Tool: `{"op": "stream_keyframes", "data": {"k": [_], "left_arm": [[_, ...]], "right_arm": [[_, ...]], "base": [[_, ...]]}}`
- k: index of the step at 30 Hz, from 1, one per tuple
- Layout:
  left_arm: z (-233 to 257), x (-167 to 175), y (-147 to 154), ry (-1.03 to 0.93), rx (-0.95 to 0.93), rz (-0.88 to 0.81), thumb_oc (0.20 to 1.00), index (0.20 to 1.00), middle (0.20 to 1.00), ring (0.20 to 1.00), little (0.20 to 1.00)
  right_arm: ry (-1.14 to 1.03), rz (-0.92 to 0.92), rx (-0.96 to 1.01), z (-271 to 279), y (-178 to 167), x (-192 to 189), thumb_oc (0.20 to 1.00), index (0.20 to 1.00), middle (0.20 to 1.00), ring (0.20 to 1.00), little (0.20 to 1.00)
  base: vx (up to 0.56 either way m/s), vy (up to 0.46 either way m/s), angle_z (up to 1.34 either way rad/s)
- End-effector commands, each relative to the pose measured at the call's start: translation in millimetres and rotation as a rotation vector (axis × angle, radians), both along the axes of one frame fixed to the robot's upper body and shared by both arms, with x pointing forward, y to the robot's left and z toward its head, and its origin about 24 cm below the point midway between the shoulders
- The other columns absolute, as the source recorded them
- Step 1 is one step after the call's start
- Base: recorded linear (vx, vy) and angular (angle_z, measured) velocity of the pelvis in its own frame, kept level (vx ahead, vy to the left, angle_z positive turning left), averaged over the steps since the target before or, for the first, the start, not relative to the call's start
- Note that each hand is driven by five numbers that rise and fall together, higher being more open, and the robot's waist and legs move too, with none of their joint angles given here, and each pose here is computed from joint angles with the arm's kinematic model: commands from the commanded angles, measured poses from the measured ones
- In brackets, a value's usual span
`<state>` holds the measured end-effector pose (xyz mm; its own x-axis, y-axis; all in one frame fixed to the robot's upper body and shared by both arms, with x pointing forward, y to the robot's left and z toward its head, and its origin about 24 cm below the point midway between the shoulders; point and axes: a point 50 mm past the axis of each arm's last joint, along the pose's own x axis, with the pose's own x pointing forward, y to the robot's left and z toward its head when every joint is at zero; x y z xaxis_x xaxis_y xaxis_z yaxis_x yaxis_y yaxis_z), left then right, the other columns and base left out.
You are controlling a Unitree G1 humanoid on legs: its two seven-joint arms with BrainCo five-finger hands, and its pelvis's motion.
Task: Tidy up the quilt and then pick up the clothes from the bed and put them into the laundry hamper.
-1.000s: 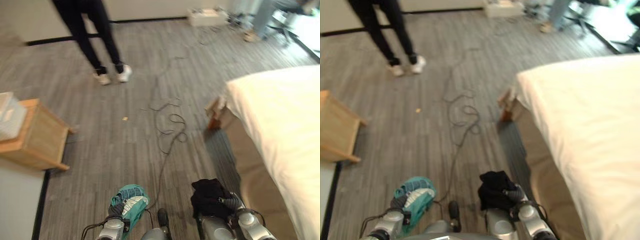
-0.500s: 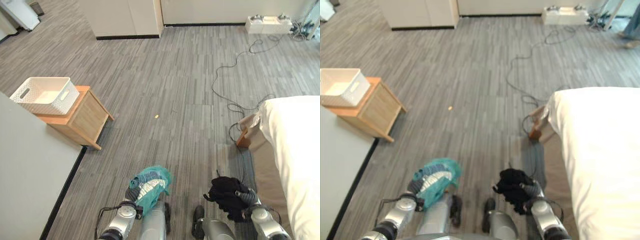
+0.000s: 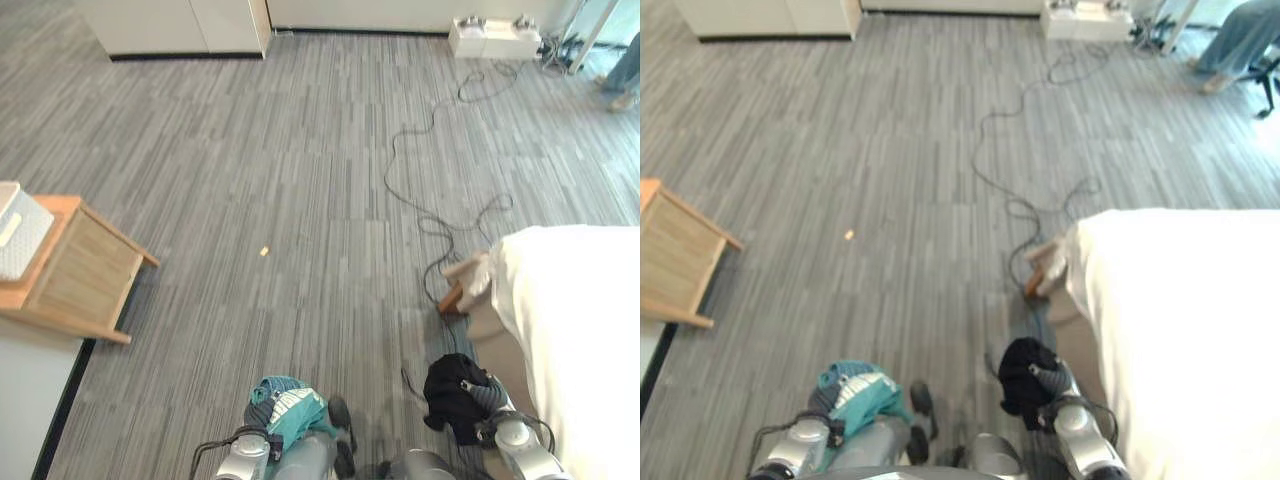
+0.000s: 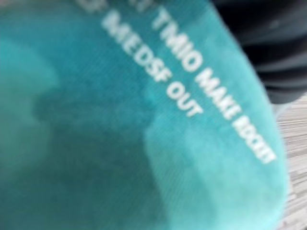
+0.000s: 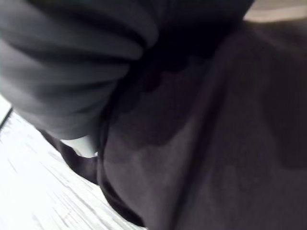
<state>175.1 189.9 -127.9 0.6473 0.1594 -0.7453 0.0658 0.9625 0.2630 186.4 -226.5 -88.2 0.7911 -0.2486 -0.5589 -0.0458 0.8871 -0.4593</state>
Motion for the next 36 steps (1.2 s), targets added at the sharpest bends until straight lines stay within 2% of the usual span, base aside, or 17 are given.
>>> {"op": "stream_keyframes", "data": {"k": [1, 5, 10, 18, 24, 28, 33, 36], "left_arm": [[24, 33, 13, -0.151, 0.067, -0.003, 0.2, 0.2, 0.2, 0.2, 0.2], [27, 42, 9, -0.173, 0.092, -0.034, 0.2, 0.2, 0.2, 0.2, 0.2], [21, 35, 9, -0.141, 0.107, -0.043, 0.2, 0.2, 0.2, 0.2, 0.2], [22, 29, 14, -0.161, 0.047, 0.045, 0.2, 0.2, 0.2, 0.2, 0.2], [4, -5, 21, -0.052, 0.064, 0.076, 0.2, 0.2, 0.2, 0.2, 0.2], [-12, -28, 23, 0.073, 0.059, 0.143, 0.2, 0.2, 0.2, 0.2, 0.2], [-4, -13, 27, 0.025, 0.073, 0.148, 0.2, 0.2, 0.2, 0.2, 0.2], [4, 4, 22, -0.026, 0.104, 0.086, 0.2, 0.2, 0.2, 0.2, 0.2]], "right_arm": [[-0.21, 0.014, 0.011, 37, 1, 41, 0.2, 0.2, 0.2, 0.2, 0.2], [-0.219, 0.025, -0.015, 39, -5, 34, 0.2, 0.2, 0.2, 0.2, 0.2], [-0.147, 0.091, -0.04, 27, 2, 25, 0.2, 0.2, 0.2, 0.2, 0.2], [-0.167, 0.208, -0.249, 45, -18, 37, 0.2, 0.2, 0.2, 0.2, 0.2], [-0.146, 0.244, -0.321, 46, -26, 36, 0.2, 0.2, 0.2, 0.2, 0.2], [-0.098, 0.218, -0.279, 30, -18, 27, 0.2, 0.2, 0.2, 0.2, 0.2], [-0.104, 0.17, -0.206, 26, -8, 22, 0.2, 0.2, 0.2, 0.2, 0.2], [-0.09, 0.136, -0.174, 22, -10, 14, 0.2, 0.2, 0.2, 0.2, 0.2]], "base": [[0.59, -0.002, 1.13], [0.56, -0.131, 1.09], [0.61, -0.199, 0.73], [0.44, -0.259, 0.61], [0.55, 0.076, 0.32], [0.59, 0.221, 1.11], [0.56, 0.194, 1.15], [0.72, -0.149, 0.77]]}}
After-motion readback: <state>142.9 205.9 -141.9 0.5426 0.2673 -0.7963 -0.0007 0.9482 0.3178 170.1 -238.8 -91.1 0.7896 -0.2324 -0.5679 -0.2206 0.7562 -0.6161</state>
